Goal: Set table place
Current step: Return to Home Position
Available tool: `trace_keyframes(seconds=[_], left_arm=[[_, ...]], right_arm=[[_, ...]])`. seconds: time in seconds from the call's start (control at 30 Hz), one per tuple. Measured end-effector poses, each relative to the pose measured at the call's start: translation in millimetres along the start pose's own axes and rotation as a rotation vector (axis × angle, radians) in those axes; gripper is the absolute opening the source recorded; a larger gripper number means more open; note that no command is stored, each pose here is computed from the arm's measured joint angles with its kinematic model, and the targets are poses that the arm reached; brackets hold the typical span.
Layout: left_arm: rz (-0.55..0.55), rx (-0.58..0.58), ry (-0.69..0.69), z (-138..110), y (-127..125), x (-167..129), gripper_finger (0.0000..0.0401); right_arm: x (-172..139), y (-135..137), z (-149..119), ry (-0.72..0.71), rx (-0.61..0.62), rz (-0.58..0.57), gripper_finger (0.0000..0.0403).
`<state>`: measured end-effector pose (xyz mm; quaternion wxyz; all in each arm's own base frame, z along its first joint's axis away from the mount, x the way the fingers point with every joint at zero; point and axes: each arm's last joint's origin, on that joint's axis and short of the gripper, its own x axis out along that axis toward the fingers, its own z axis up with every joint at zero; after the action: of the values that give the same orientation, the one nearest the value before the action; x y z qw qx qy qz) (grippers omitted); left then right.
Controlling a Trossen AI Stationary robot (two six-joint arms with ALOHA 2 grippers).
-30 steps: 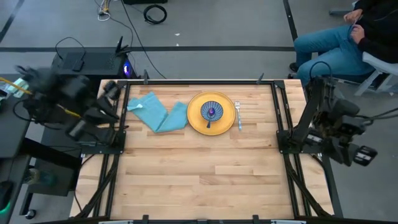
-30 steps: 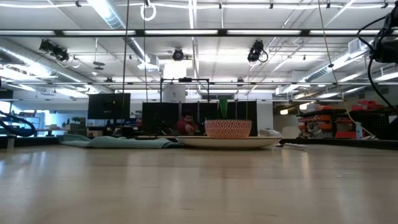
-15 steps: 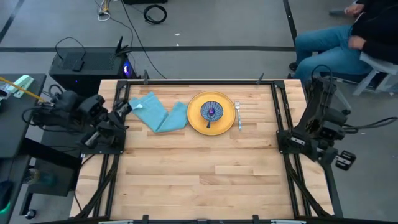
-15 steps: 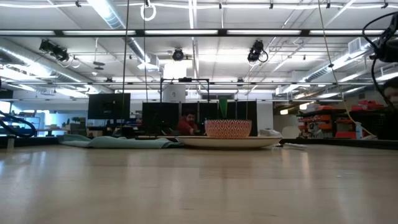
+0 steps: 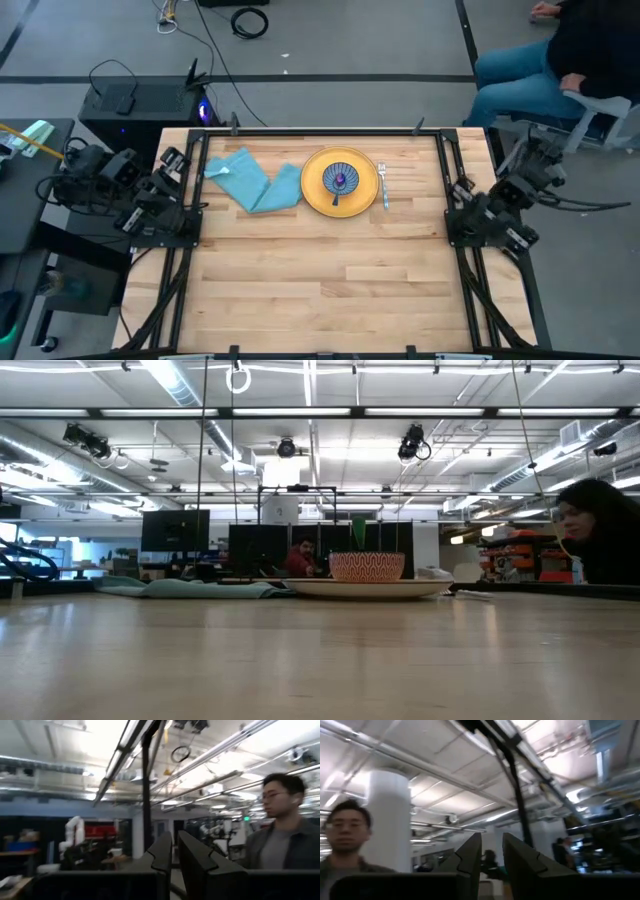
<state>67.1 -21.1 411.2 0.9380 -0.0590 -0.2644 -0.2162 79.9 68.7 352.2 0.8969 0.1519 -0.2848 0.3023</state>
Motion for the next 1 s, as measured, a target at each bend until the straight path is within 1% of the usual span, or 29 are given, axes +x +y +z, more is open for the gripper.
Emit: trace_keyframes(seconds=[0.2,0.3,0.43,0.53,0.7,0.87,1.0], left_arm=[[0.082,0.024,0.047,-1,1,-9,0.0031],[0.087,0.032,0.036,1,0,-13,0.0028],[0.083,0.065,-0.005,9,-3,-21,0.0031],[0.081,0.094,-0.032,14,-5,-28,0.0036],[0.078,0.137,-0.085,23,-9,-42,0.004],[0.076,0.144,-0.108,28,-12,-57,0.0035],[0.076,0.144,-0.109,30,-14,-66,0.0029]], right_arm=[[-21,-14,21,-0.06,-0.115,-0.163,0.0085],[-38,-15,33,-0.086,-0.152,-0.203,0.0085],[-58,-12,47,-0.151,-0.16,-0.207,0.0085],[-68,-10,52,-0.175,-0.166,-0.205,0.0085],[-76,-9,58,-0.207,-0.178,-0.204,0.0085],[-84,-8,63,-0.245,-0.18,-0.202,0.0085],[-83,-8,62,-0.226,-0.184,-0.203,0.0085]])
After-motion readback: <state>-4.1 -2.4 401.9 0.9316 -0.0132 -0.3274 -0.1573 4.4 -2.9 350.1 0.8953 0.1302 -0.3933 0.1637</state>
